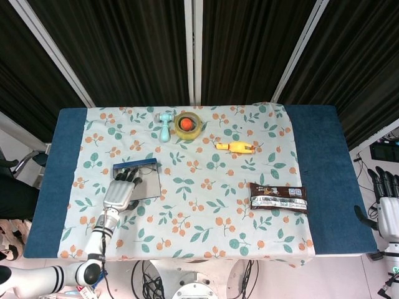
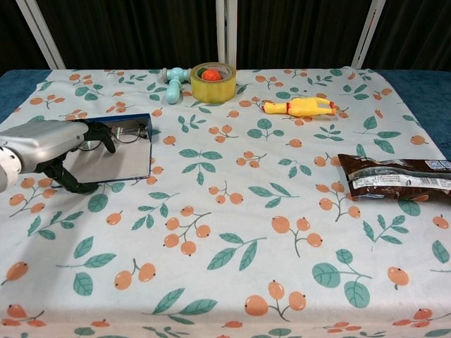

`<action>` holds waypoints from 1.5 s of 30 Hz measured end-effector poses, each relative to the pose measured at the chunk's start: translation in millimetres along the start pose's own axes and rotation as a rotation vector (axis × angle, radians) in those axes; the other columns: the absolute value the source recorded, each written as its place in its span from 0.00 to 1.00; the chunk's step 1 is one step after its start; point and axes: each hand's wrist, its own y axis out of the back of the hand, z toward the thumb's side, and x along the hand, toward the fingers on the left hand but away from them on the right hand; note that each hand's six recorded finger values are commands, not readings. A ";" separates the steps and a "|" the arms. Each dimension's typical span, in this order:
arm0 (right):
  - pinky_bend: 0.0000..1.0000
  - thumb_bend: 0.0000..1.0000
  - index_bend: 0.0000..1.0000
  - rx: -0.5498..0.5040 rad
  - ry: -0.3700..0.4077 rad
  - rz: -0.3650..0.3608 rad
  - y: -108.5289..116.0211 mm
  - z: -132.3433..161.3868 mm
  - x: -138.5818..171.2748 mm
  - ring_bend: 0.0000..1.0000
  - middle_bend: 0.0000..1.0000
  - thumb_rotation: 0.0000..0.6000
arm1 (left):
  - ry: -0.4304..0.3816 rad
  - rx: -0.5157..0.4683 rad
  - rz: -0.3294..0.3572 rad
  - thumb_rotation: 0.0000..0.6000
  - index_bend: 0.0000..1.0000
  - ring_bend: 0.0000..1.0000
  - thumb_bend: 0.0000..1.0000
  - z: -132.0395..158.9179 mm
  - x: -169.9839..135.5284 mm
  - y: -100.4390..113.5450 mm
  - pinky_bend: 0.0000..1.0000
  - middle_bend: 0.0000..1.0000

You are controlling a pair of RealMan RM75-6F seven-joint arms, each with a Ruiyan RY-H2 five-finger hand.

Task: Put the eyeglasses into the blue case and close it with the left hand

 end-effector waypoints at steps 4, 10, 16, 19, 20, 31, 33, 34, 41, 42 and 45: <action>0.00 0.20 0.00 0.004 0.002 0.005 -0.7 1.3 0.2 0.00 0.00 1.00 | 0.008 0.001 -0.016 1.00 0.31 0.02 0.35 -3.3 1.3 -1.2 0.15 0.05; 0.00 0.20 0.00 0.006 0.007 0.012 -2.4 3.3 0.1 0.00 0.00 1.00 | 0.021 0.014 -0.030 0.92 0.35 0.02 0.41 -8.6 2.8 -2.8 0.15 0.05; 0.00 0.20 0.00 0.008 0.006 0.011 -2.3 3.1 0.3 0.00 0.00 1.00 | 0.038 -0.025 -0.012 0.77 0.41 0.02 0.48 -11.3 4.8 -0.9 0.15 0.07; 0.00 0.20 0.00 0.008 0.005 0.012 -2.4 2.9 0.4 0.00 0.00 1.00 | 0.049 -0.027 0.004 0.85 0.43 0.02 0.50 -12.8 6.6 0.7 0.15 0.07; 0.00 0.20 0.00 0.008 0.005 0.011 -2.4 2.8 0.3 0.00 0.00 1.00 | 0.053 -0.033 0.010 0.87 0.44 0.02 0.50 -13.2 7.6 1.4 0.15 0.07; 0.00 0.20 0.00 0.007 0.000 0.008 -2.7 2.4 0.0 0.00 0.00 1.00 | 0.054 -0.102 0.060 1.00 0.57 0.02 0.50 -13.4 11.9 5.9 0.15 0.10; 0.00 0.20 0.00 0.007 0.000 0.008 -2.8 2.4 0.0 0.00 0.00 1.00 | 0.050 -0.132 0.064 1.00 0.62 0.02 0.50 -13.2 11.6 5.0 0.15 0.11; 0.00 0.20 0.00 0.007 0.000 0.008 -2.8 2.4 0.1 0.00 0.00 1.00 | 0.047 -0.145 0.068 1.00 0.64 0.02 0.50 -13.2 11.3 4.7 0.15 0.12; 0.00 0.20 0.00 0.004 0.000 -0.004 -0.6 2.1 0.8 0.00 0.00 1.00 | 0.021 -0.188 0.132 1.00 0.67 0.02 0.50 -13.2 0.1 12.3 0.15 0.13; 0.00 0.20 0.00 0.003 -0.001 -0.005 -0.5 1.9 1.0 0.00 0.00 1.00 | 0.021 -0.193 0.139 1.00 0.67 0.02 0.50 -13.7 -3.5 13.5 0.15 0.13; 0.00 0.20 0.00 0.004 -0.002 -0.002 -1.2 1.2 1.2 0.00 0.00 1.00 | 0.011 -0.195 0.164 1.00 0.67 0.02 0.50 -15.3 -20.0 16.3 0.15 0.13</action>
